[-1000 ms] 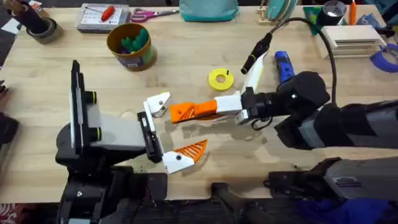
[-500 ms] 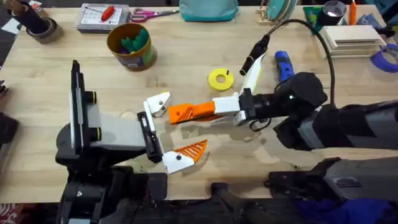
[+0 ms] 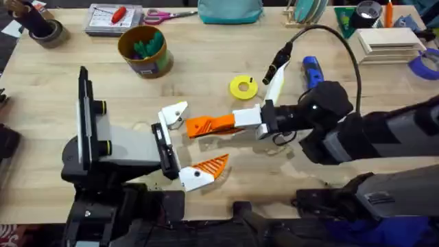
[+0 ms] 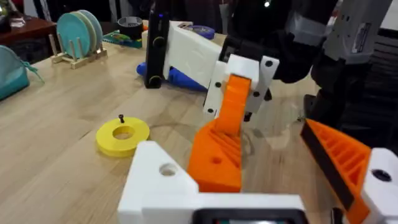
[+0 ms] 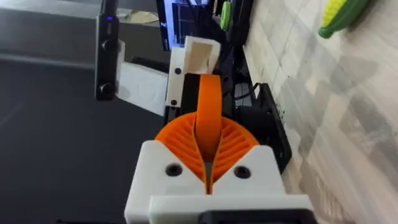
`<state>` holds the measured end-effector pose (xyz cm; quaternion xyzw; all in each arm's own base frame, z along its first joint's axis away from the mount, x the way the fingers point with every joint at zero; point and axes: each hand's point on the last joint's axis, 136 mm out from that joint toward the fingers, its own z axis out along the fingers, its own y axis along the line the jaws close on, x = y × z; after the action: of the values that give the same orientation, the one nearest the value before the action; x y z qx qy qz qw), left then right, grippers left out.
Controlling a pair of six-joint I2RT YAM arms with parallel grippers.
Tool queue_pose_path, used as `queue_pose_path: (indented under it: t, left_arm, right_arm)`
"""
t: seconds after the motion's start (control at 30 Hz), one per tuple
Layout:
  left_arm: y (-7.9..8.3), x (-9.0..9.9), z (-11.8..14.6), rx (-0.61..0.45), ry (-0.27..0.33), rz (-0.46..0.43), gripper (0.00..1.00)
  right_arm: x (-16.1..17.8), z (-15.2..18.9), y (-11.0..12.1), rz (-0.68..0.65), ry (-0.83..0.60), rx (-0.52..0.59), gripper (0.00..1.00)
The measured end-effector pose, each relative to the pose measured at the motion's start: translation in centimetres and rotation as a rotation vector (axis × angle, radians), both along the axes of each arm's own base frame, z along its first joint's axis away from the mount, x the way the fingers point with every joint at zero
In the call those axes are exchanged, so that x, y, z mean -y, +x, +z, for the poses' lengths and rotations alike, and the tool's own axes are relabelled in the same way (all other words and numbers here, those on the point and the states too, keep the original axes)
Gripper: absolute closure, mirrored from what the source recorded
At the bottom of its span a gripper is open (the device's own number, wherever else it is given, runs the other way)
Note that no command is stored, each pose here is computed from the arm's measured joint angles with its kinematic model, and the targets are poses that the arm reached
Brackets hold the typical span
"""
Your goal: Pick up the gripper from the table and insert it into the empty holder that is missing its gripper. Then pick up a screw, insert it into the mounting hole, and use the screwdriver to tighten it. Finally, clean up the table by picking up the vegetable and placing it into the bucket.
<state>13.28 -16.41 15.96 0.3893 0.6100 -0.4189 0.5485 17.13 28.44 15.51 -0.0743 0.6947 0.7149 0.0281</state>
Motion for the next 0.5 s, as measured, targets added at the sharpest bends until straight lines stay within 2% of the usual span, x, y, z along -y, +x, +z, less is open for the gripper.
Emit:
queue_pose_path:
  t: [0.5]
  left_arm:
    - [0.0, 0.0, 0.0, 0.0, 0.0, 0.0, 0.015]
  right_arm:
    - [-0.47, 0.46, -0.39, 0.019, 0.014, 0.044, 0.993]
